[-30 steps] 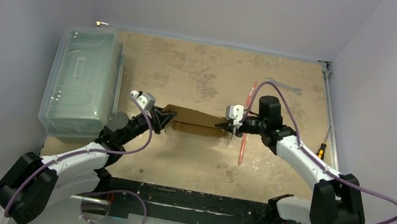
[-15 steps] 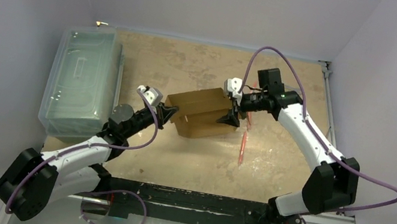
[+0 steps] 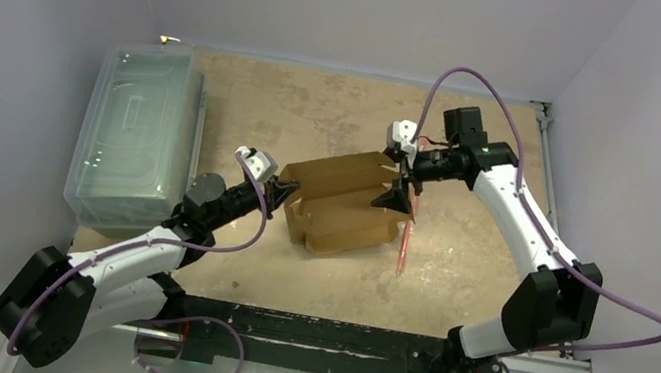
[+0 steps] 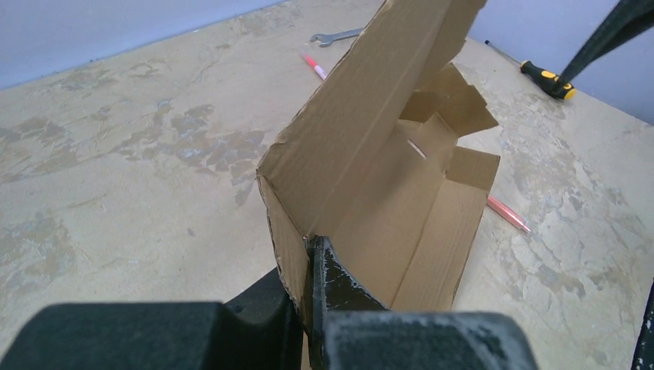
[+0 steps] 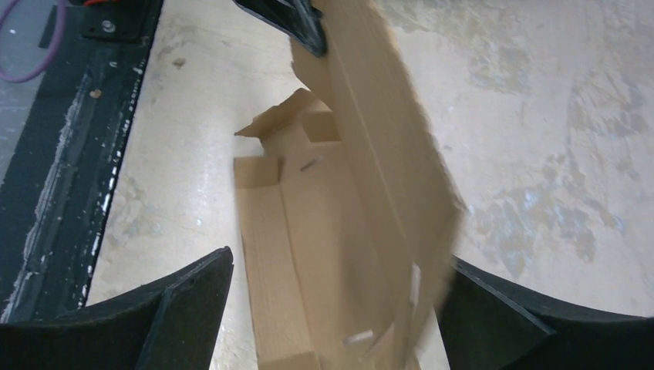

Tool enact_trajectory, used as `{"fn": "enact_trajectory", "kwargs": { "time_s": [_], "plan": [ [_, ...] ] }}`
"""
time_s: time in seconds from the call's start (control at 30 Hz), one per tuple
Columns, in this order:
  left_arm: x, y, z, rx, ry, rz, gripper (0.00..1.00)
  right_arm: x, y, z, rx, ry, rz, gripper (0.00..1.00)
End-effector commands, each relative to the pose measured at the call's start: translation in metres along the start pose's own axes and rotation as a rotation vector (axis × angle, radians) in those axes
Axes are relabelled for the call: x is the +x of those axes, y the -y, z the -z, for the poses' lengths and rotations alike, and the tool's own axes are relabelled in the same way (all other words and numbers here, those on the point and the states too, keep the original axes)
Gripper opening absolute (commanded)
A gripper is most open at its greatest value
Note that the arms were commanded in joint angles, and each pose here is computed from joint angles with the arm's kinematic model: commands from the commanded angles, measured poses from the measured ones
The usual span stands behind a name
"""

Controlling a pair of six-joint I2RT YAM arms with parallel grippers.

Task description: Fold the paper box

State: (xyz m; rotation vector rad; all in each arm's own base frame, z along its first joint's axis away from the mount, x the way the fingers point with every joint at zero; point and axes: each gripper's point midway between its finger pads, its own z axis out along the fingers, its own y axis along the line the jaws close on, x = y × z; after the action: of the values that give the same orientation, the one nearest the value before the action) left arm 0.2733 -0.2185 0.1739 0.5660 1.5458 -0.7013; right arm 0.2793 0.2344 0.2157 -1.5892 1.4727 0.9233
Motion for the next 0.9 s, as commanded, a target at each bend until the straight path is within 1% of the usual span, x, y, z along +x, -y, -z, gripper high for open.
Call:
{"fn": "enact_trajectory", "kwargs": {
  "time_s": [0.0,0.1,0.2,0.3,0.37,0.5,0.6,0.7,0.77,0.87],
  "plan": [
    [-0.027,0.009,-0.002,0.049,0.074,-0.054,0.0,-0.015,0.003,0.026,0.054,0.009,0.061,0.99],
    [-0.035,0.012,-0.007,0.068,0.076,-0.071,0.0,-0.021,0.007,0.033,0.083,-0.017,0.075,0.99],
    [-0.038,0.013,-0.013,0.079,0.056,-0.088,0.0,-0.041,0.013,0.032,0.067,-0.023,0.081,0.99],
    [-0.042,0.014,-0.017,0.079,0.044,-0.107,0.0,-0.051,0.016,0.023,0.032,-0.076,0.072,0.98],
    [-0.045,0.014,-0.019,0.078,0.038,-0.119,0.0,-0.049,0.012,0.012,-0.007,-0.136,0.058,0.95],
    [-0.05,0.013,-0.023,0.074,0.021,-0.138,0.0,-0.05,0.008,-0.005,-0.03,-0.211,0.031,0.84],
    [-0.053,0.012,-0.026,0.07,0.008,-0.139,0.0,-0.046,0.01,-0.009,-0.023,-0.252,0.005,0.73],
    [-0.054,0.012,-0.029,0.072,-0.003,-0.167,0.0,-0.037,0.012,-0.011,-0.004,-0.306,-0.01,0.59],
    [-0.055,0.012,-0.031,0.072,-0.011,-0.169,0.0,-0.032,0.013,-0.014,0.0,-0.332,-0.02,0.46],
    [-0.059,0.012,-0.032,0.073,-0.008,-0.168,0.0,-0.033,0.017,-0.016,0.012,-0.337,-0.018,0.22]
  ]
}}
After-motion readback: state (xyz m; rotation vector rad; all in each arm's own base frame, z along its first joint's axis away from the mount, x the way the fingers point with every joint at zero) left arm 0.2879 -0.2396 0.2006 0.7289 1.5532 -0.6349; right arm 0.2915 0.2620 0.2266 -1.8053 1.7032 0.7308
